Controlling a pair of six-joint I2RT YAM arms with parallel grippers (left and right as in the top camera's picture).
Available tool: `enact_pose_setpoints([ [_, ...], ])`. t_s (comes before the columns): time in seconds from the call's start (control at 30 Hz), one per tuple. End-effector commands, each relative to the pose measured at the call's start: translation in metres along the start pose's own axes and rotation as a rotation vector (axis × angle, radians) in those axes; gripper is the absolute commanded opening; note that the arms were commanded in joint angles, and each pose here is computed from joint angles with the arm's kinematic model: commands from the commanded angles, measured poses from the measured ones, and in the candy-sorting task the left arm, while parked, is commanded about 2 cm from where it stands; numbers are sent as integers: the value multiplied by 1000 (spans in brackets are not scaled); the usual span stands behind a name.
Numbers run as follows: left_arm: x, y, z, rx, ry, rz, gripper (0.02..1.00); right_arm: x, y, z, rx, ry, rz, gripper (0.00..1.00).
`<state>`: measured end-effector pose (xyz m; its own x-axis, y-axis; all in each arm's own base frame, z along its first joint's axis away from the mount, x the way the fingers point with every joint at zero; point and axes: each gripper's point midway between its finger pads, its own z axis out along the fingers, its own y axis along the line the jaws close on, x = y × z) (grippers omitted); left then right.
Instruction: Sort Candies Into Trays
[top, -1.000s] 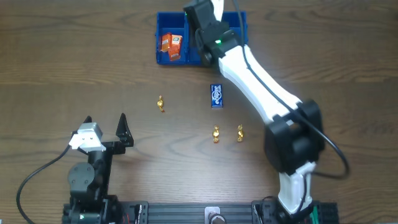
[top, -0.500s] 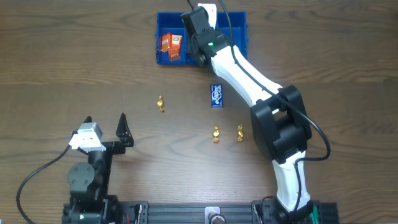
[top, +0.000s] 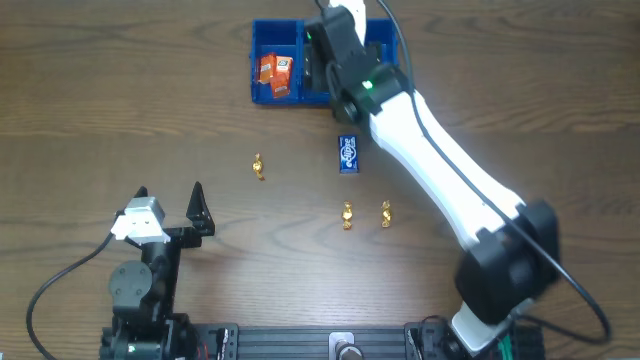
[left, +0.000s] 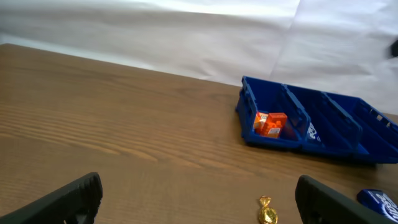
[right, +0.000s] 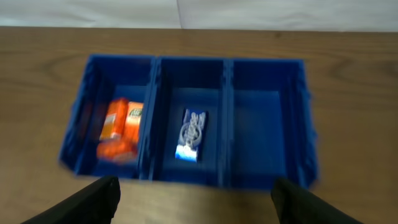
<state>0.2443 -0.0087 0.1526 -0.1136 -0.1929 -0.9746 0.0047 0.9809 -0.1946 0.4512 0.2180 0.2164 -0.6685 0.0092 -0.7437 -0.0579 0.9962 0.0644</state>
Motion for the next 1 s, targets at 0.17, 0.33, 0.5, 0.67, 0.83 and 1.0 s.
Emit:
enact_pose_setpoints([
  [0.17, 17, 6, 1, -22, 49, 8, 998, 166, -25, 41, 76, 346, 40, 812],
  [0.33, 17, 6, 1, -22, 49, 8, 998, 202, -37, 66, 127, 420, 43, 812],
  [0.5, 17, 6, 1, -22, 49, 8, 998, 215, -34, 78, 121, 444, 52, 801],
  [0.67, 17, 6, 1, -22, 49, 8, 998, 216, -38, 83, 126, 446, 60, 752],
  [0.83, 17, 6, 1, -22, 49, 8, 998, 227, -44, 90, 134, 484, 71, 606],
  [1.0, 17, 6, 1, -22, 49, 8, 998, 225, -37, 91, 112, 472, 71, 314],
])
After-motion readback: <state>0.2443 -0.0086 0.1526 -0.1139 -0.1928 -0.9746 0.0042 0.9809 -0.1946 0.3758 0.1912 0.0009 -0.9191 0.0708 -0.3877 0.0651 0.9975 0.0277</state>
